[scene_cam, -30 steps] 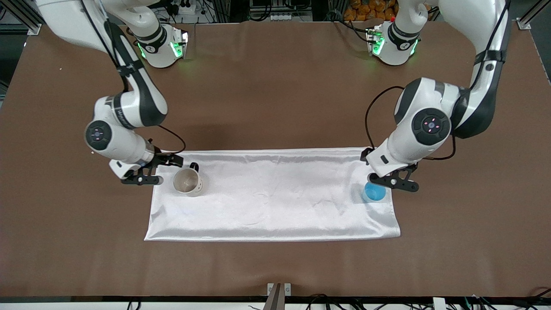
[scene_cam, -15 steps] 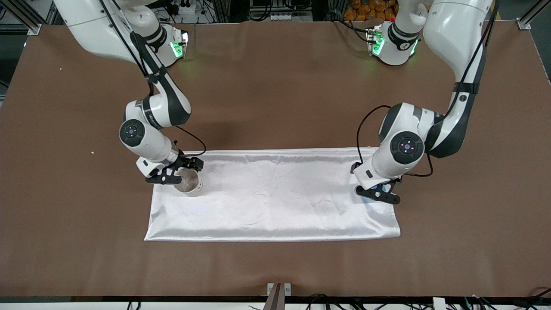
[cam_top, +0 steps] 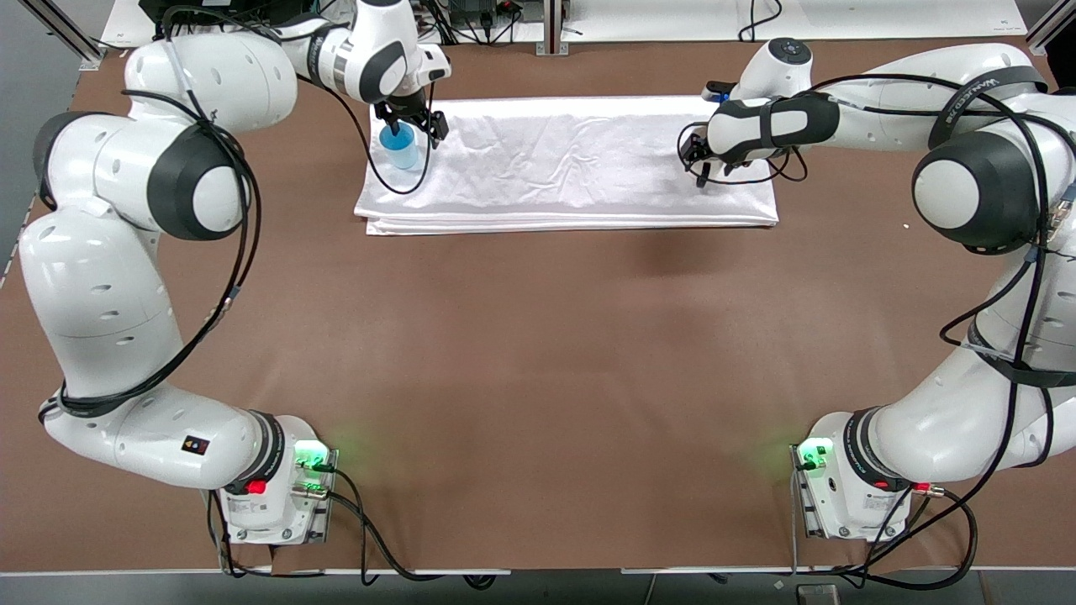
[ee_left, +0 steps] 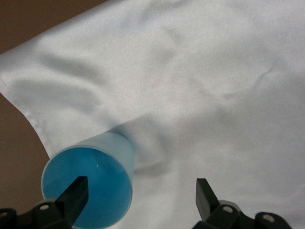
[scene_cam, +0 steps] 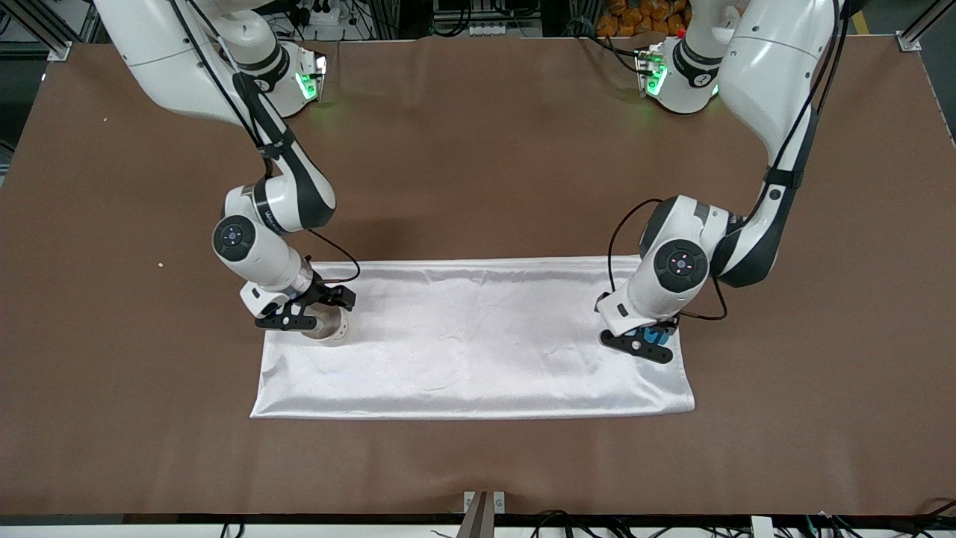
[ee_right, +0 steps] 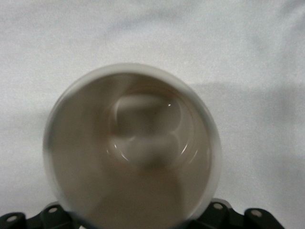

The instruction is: Place blue cup into white mug on table

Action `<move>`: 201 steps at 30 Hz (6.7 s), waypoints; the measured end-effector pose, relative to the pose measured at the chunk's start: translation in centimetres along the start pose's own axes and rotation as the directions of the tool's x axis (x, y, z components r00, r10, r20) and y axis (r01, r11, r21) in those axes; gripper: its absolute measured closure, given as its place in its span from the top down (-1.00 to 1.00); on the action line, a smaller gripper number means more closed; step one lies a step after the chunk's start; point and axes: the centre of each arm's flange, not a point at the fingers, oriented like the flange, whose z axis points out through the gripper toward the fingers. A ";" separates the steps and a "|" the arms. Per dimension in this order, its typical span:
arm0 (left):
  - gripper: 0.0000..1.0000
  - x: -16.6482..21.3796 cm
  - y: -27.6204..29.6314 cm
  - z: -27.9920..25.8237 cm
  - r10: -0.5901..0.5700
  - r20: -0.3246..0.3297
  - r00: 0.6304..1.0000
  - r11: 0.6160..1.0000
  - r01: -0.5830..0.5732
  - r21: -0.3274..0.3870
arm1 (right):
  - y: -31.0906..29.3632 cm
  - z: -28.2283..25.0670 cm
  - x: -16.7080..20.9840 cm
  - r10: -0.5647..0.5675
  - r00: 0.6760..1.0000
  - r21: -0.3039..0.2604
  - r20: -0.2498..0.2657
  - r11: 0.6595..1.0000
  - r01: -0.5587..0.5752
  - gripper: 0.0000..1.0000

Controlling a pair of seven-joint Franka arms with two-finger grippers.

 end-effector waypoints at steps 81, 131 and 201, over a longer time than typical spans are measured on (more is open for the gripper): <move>-0.92 -4.2 -3.0 -18.2 -0.115 0.051 0.992 0.993 0.113 0.046 | -24.2 -3.2 -25.2 0.144 0.989 0.047 0.026 0.988 -0.145 -0.89; -0.92 -15.7 -2.0 -30.9 -0.189 0.103 0.976 0.982 0.186 0.036 | -27.8 0.8 -36.5 0.340 0.939 -0.063 -0.045 0.938 -0.342 0.66; -0.92 -18.3 38.0 -18.3 0.152 0.043 0.987 0.984 -0.147 -0.097 | 8.7 -14.0 -2.0 -0.040 0.991 -0.260 0.128 0.963 0.072 1.00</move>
